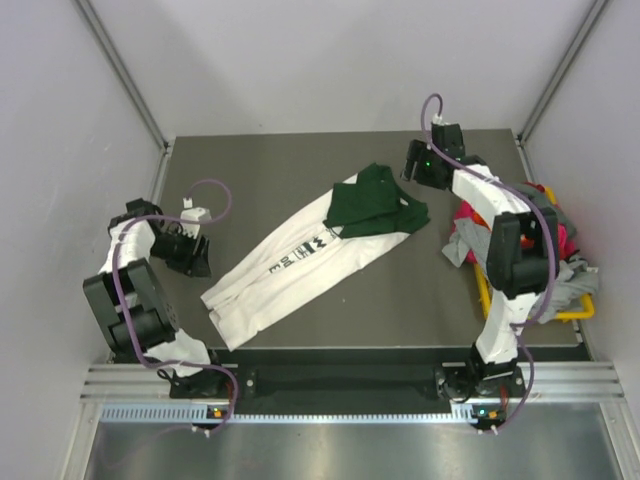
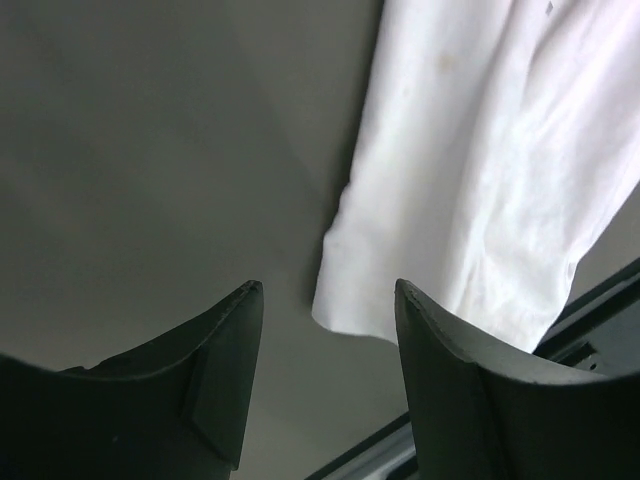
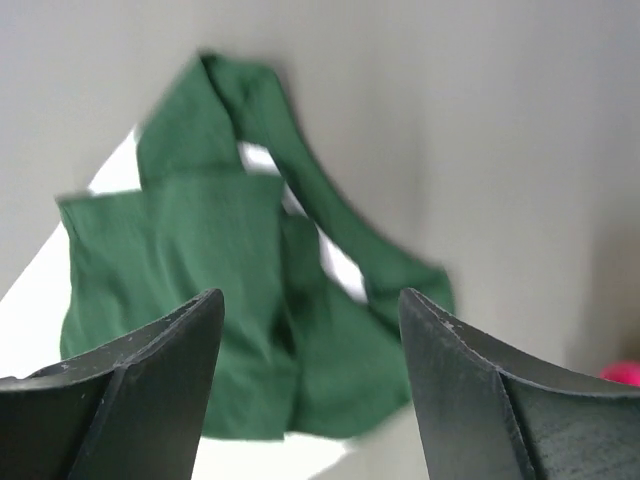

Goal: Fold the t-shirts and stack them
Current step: Fold the tshirt

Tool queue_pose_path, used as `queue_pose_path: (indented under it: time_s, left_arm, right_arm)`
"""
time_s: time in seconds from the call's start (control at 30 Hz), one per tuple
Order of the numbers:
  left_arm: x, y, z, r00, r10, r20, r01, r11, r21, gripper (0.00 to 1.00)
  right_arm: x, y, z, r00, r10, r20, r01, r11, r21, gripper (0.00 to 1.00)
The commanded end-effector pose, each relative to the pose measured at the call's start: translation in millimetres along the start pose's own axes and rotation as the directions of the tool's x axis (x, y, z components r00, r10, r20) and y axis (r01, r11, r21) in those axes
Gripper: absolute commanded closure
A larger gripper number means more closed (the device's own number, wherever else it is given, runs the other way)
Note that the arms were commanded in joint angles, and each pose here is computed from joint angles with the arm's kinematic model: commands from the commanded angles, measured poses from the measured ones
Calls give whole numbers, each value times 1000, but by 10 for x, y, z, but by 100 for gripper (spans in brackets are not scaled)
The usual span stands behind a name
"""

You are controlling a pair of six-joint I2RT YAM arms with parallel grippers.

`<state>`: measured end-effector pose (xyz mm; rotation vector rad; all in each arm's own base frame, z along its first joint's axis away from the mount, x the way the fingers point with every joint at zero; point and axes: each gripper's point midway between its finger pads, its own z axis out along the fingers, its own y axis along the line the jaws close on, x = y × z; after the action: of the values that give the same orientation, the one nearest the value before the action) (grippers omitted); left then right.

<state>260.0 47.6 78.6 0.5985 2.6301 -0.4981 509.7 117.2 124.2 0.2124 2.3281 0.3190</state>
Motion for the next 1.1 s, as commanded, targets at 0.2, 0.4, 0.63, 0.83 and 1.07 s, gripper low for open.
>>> queue_pose_path:
  time_s: [0.2,0.4,0.63,0.83,1.07]
  left_arm:
    - [-276,73,132,994,-67,89,64,997,33,39]
    - [-258,-7,179,997,-43,59,41,999,27,38]
    - [-338,-311,315,999,44,26,-46,996,78,38]
    - [-464,-689,481,992,122,11,-122,984,131,38]
    - [-422,-909,641,984,177,-20,-170,970,173,38]
  right_arm:
    - [910,-472,124,988,36,-151,-21,995,99,38]
    - [1054,-437,306,978,64,-199,-54,997,56,81]
    - [517,-406,789,985,78,-152,-82,996,-18,100]
    - [-597,110,1429,989,146,15,-141,972,-189,100]
    - [-1002,-6,1337,961,237,142,-211,962,-173,45]
